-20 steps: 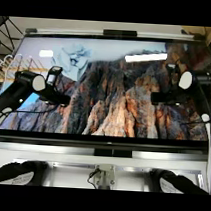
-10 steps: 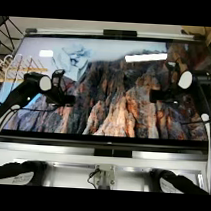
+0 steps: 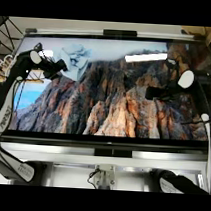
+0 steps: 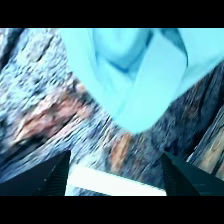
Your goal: Fold the shirts.
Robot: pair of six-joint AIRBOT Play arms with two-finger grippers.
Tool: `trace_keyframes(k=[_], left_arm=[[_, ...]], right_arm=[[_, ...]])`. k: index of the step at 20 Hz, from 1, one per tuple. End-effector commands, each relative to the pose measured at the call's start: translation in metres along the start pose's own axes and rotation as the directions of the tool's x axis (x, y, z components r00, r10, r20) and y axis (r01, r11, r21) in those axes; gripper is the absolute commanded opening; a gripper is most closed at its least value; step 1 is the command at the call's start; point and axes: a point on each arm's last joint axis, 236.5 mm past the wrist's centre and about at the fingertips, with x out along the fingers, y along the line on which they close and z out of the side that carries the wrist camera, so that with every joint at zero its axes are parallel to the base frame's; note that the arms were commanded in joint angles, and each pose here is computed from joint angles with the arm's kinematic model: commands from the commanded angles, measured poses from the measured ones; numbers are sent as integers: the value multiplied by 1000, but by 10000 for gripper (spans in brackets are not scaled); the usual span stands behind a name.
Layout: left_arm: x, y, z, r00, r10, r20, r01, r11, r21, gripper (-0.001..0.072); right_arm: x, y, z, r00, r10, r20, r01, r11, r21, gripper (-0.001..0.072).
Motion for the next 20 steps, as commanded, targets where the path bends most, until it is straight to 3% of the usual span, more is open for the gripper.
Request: trace_keyframes(k=[1,9,10,13,16,18,20], left_arm=[[44,-4,22,995,-97,-17,94,986,-136,679],[90,-6,6,995,-98,-18,94,986,-141,645],[92,-5,7,995,-99,-12,96,985,-143,524],[96,-12,12,993,-118,18,119,982,-147,48],[80,-29,25,986,-157,56,163,979,-125,26],[38,-66,42,968,-219,119,215,976,42,26],[-29,-114,52,934,-305,184,264,940,217,25]], right_arm=[[0,4,1,1000,16,3,-16,1000,5,635],[0,4,1,1000,16,3,-16,1000,5,635],[0,4,1,1000,16,4,-16,1000,5,635],[0,4,1,1000,16,4,-16,1000,5,635],[0,4,0,1000,16,2,-16,1000,5,635],[0,3,-3,1000,14,-14,-14,1000,-1,635],[-3,2,-11,999,9,-43,-11,998,-57,635]])
